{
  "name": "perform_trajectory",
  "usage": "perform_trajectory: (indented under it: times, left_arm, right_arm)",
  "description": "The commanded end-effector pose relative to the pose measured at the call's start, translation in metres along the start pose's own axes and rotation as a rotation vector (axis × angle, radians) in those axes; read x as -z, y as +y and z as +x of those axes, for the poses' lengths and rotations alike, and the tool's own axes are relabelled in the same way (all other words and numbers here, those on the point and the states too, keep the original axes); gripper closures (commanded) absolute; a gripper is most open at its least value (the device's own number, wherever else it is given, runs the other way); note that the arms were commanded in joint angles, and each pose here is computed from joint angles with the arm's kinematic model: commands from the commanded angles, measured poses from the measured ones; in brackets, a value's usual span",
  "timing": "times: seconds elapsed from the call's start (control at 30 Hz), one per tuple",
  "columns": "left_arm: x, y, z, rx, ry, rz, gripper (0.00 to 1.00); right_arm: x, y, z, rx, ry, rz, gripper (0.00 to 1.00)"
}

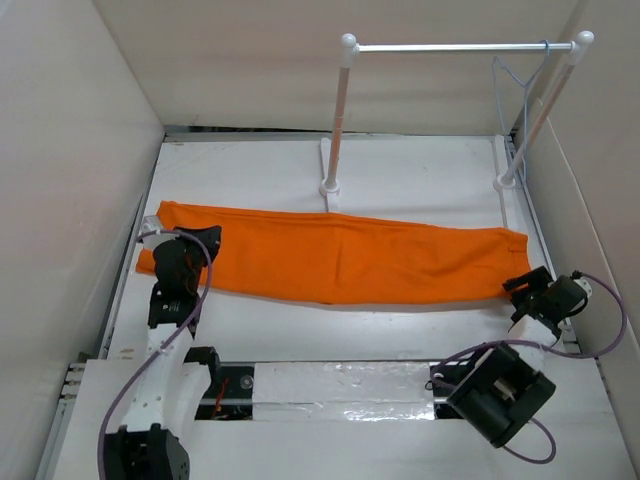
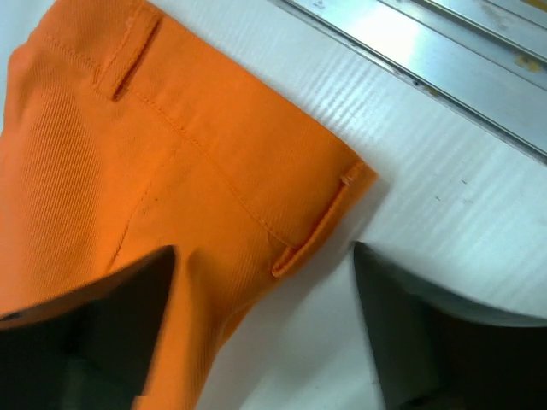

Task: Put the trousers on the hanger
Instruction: Fold the trousers at the center of the board.

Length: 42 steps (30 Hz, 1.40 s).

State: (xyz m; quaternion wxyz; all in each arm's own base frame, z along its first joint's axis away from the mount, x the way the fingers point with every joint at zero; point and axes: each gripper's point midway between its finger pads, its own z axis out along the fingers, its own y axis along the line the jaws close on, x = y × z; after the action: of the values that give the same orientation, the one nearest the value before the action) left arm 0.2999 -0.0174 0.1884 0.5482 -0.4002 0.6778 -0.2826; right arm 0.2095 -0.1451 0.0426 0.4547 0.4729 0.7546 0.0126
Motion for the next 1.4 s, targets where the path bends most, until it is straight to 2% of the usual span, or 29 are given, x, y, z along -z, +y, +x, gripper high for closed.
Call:
perform_trajectory:
  times: [0.0,0.03,0.07,0.13,0.2,0.23,0.27,0.33,0.37,0.47,0.5,0.53,0.7,0.73,0.83,0.97,1.17,1.23,1.33,1.37]
  left_arm:
    - [-0.004,-0.028,0.030,-0.065,0.107,0.153,1.00]
    - [-0.008,-0.027,0.043,-0.083,0.143,0.146,1.00]
    - [-0.005,-0.046,0.063,-0.121,0.197,0.206,1.00]
    - [-0.006,-0.057,0.093,-0.164,0.285,0.230,1.00]
    - [0.004,-0.079,0.122,-0.226,0.336,0.279,1.00]
    - [0.005,-0.078,0.131,-0.249,0.341,0.261,1.00]
    - [0.007,-0.076,0.137,-0.267,0.336,0.248,1.00]
    - [0.013,-0.072,0.151,-0.297,0.336,0.241,1.00]
    - [0.014,-0.064,0.158,-0.311,0.344,0.229,1.00]
    - [0.017,-0.059,0.182,-0.350,0.368,0.218,1.00]
    - [0.016,-0.056,0.185,-0.365,0.355,0.199,1.00]
    - [0.021,-0.051,0.204,-0.398,0.395,0.194,1.00]
    - [0.028,-0.035,0.243,-0.481,0.429,0.132,1.00]
    - [0.028,-0.026,0.251,-0.500,0.441,0.110,1.00]
    - [0.033,-0.011,0.264,-0.524,0.453,0.069,1.00]
    - [0.039,0.000,0.277,-0.537,0.466,0.044,1.00]
    - [0.051,0.017,0.301,-0.569,0.511,0.010,1.00]
    - [0.059,0.023,0.312,-0.578,0.536,0.009,1.00]
    - [0.067,0.017,0.330,-0.578,0.566,0.043,1.00]
    - [0.072,0.002,0.340,-0.569,0.579,0.080,1.00]
  right_arm:
    - [-0.009,0.021,-0.023,-0.013,-0.056,-0.103,0.33]
    - [-0.013,0.020,-0.019,-0.018,-0.040,-0.108,0.44]
    - [-0.013,0.024,-0.022,-0.008,-0.048,-0.128,0.63]
    - [-0.008,0.037,-0.026,0.031,-0.069,-0.204,0.75]
    - [0.012,0.071,-0.042,0.123,-0.185,-0.343,0.86]
    - [0.023,0.096,-0.039,0.188,-0.190,-0.418,0.91]
    - [0.042,0.116,-0.046,0.257,-0.237,-0.479,0.99]
    - [0.060,0.141,-0.030,0.369,-0.208,-0.559,1.00]
    - [0.081,0.173,-0.016,0.444,-0.185,-0.678,1.00]
    - [0.106,0.196,0.005,0.547,-0.138,-0.740,1.00]
    - [0.121,0.212,0.024,0.579,-0.103,-0.815,1.00]
    - [0.130,0.221,0.030,0.589,-0.093,-0.857,1.00]
    - [0.184,0.272,0.046,0.635,-0.055,-1.019,1.00]
    - [0.208,0.291,0.048,0.651,-0.046,-1.091,1.00]
    - [0.247,0.321,0.027,0.625,-0.112,-1.146,1.00]
    - [0.277,0.347,0.002,0.599,-0.170,-1.208,1.00]
    - [0.303,0.359,-0.043,0.576,-0.260,-1.239,1.00]
    - [0.316,0.359,-0.070,0.557,-0.326,-1.234,1.00]
    - [0.334,0.361,-0.099,0.554,-0.387,-1.249,1.00]
    - [0.339,0.362,-0.103,0.557,-0.395,-1.260,1.00]
